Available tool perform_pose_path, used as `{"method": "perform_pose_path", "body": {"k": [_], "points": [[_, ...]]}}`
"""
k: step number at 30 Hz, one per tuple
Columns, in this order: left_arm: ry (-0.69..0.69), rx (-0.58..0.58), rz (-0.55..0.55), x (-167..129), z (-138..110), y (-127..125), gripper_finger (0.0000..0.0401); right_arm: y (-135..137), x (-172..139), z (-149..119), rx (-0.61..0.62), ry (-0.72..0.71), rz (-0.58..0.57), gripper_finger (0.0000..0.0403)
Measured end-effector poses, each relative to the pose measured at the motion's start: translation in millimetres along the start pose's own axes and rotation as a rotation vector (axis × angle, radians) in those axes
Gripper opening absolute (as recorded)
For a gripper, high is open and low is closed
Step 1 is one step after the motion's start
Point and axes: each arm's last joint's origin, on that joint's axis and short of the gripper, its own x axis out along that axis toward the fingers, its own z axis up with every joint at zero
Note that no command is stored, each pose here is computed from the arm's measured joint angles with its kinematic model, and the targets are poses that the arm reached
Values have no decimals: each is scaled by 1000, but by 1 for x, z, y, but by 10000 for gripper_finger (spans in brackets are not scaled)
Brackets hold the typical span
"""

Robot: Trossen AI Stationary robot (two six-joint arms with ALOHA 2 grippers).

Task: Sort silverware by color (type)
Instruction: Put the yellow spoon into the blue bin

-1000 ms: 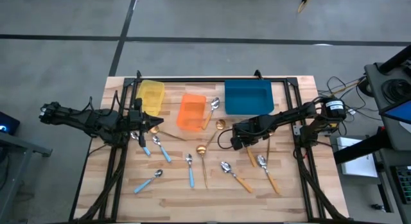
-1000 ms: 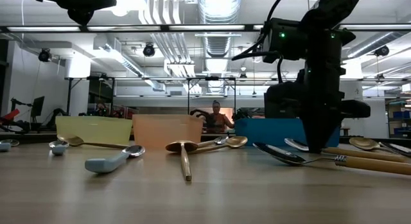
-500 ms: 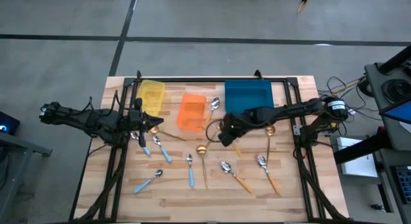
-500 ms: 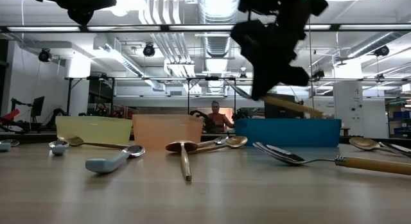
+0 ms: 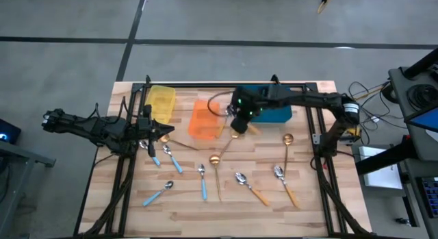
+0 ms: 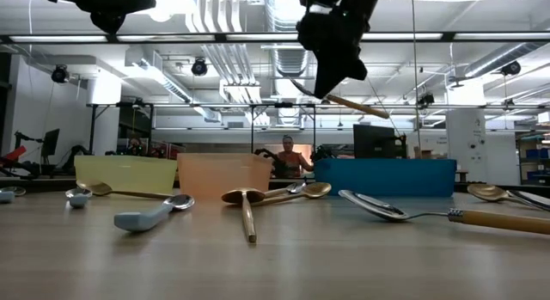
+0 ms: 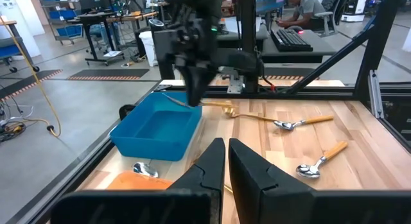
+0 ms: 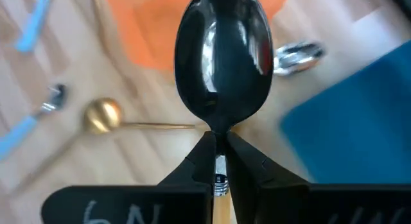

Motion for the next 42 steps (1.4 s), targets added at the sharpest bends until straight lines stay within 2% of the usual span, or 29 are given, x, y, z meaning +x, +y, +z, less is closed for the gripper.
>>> {"method": "perform_pose_path", "body": {"k": [6,13,19,27,33,42], "points": [[1,-51,-1,0,0,0,4,-31,-8,8,-384,121,-52,13],[47,-157,3,8,-7,-4,4,-66,-15,17,-564,130,-118,13],[67,-250,9,24,-14,-11,4,-104,-8,19,-545,170,-144,13],[96,-291,15,40,-20,-19,4,-138,12,17,-506,263,-141,13],[100,-330,18,46,-21,-22,4,-147,30,10,-485,376,-104,13],[108,-358,21,53,-24,-25,4,-150,49,8,-454,445,-90,13]]}}
